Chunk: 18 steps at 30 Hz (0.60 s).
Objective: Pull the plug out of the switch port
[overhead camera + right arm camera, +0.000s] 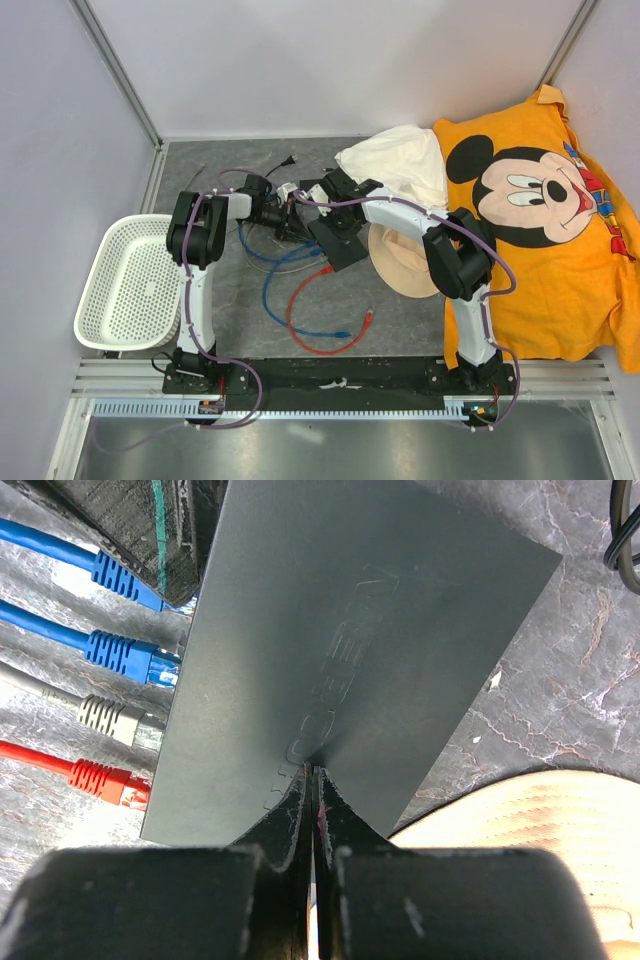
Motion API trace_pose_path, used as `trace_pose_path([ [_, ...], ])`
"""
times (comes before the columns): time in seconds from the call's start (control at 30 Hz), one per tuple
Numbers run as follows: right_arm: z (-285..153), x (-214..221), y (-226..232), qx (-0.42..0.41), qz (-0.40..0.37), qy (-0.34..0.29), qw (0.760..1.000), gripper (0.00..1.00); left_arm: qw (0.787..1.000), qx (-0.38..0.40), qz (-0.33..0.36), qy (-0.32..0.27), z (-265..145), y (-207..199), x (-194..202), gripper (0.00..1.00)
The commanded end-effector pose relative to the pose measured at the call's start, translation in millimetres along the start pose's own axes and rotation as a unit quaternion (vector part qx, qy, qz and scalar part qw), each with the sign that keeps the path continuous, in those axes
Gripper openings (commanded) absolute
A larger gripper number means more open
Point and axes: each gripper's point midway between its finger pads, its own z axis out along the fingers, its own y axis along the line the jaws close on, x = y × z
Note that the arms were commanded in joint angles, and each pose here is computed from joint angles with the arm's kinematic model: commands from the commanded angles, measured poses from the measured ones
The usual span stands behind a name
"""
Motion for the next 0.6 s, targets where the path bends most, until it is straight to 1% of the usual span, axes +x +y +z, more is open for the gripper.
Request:
trace_pose_path([
  [0.0,30,20,14,-0.017,0.004,0.037,0.999,0.0,1.0,-0.008,0.003,0.024,12,3,9,0.02],
  [0.27,36,25,13,-0.013,0.004,0.046,0.999,0.0,0.999,-0.024,0.008,0.02,1,17,15,0.02],
  [0.57,40,30,10,-0.005,0.004,0.054,0.999,0.0,1.0,-0.014,0.017,0.02,-14,20,21,0.02],
])
